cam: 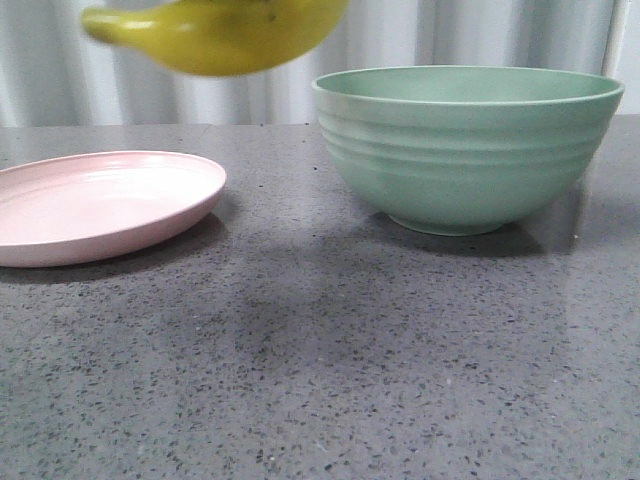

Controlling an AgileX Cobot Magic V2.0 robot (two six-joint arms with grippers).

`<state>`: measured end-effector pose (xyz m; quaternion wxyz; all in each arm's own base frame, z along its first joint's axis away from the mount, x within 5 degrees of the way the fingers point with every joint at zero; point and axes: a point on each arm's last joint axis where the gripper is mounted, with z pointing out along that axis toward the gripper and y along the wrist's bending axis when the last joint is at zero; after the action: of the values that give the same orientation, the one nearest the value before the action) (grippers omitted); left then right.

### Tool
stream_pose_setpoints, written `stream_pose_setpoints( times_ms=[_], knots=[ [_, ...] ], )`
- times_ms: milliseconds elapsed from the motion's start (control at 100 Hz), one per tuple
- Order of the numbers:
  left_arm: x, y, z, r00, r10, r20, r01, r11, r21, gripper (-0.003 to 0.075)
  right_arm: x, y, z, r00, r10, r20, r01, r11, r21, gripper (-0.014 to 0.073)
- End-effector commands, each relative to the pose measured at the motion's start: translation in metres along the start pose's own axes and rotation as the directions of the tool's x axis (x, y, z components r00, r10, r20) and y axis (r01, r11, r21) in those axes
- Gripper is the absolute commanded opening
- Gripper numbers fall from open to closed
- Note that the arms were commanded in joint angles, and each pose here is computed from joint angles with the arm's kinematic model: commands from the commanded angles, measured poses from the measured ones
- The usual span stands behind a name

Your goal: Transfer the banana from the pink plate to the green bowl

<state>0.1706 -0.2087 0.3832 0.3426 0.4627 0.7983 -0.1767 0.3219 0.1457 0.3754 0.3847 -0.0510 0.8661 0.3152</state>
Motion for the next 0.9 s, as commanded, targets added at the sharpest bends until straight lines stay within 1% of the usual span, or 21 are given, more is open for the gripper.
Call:
stream_pose_setpoints(
  times_ms=[0, 150, 200, 270, 320, 440, 510, 560, 750, 890],
  knots=[
    [-0.013, -0.003, -0.028, 0.992, 0.011, 0.128, -0.009, 1.000, -0.014, 0.0442, -0.031, 0.002, -0.033, 0.983, -0.014, 0.182, 0.013, 1.000, 0.006, -0.0059],
    [-0.012, -0.004, -0.034, 0.990, 0.014, 0.143, -0.012, 1.000, -0.018, 0.0442, -0.048, -0.034, -0.050, 0.969, -0.003, 0.247, -0.024, 0.994, 0.110, -0.0056],
    [-0.013, -0.004, -0.034, 0.989, 0.014, 0.146, -0.011, 1.000, -0.018, 0.0442, -0.051, -0.044, -0.055, 0.966, -0.015, 0.257, -0.024, 0.988, 0.150, -0.0042],
    [-0.013, -0.004, -0.034, 0.988, 0.014, 0.151, -0.011, 1.000, -0.020, 0.0442, -0.054, -0.056, -0.060, 0.963, -0.032, 0.267, -0.022, 0.980, 0.198, -0.0006],
    [-0.013, -0.004, -0.034, 0.988, 0.014, 0.151, -0.011, 1.000, -0.020, 0.0442, -0.056, -0.061, -0.063, 0.962, -0.037, 0.271, -0.024, 0.976, 0.217, 0.0046],
    [-0.013, -0.003, -0.034, 0.988, 0.014, 0.153, -0.011, 1.000, -0.020, 0.0442, -0.056, -0.064, -0.063, 0.963, -0.061, 0.263, -0.005, 0.970, 0.243, 0.0192],
    [-0.013, -0.003, -0.034, 0.988, 0.014, 0.157, -0.011, 1.000, -0.021, 0.0442, -0.056, -0.064, -0.063, 0.963, -0.061, 0.261, -0.004, 0.970, 0.242, 0.0245],
    [-0.014, -0.003, -0.034, 0.987, 0.014, 0.159, -0.011, 1.000, -0.022, 0.0442, -0.056, -0.064, -0.063, 0.963, -0.061, 0.261, -0.004, 0.970, 0.242, 0.0257],
    [-0.014, -0.003, -0.034, 0.987, 0.002, 0.159, 0.002, 1.000, -0.020, 0.0442, -0.054, -0.065, -0.062, 0.968, -0.068, 0.243, 0.005, 0.968, 0.250, 0.0259],
    [-0.014, -0.003, -0.034, 0.987, -0.003, 0.160, 0.006, 1.000, -0.018, 0.0442, -0.052, -0.065, -0.062, 0.972, -0.067, 0.224, 0.009, 0.968, 0.251, 0.0324]
  ],
)
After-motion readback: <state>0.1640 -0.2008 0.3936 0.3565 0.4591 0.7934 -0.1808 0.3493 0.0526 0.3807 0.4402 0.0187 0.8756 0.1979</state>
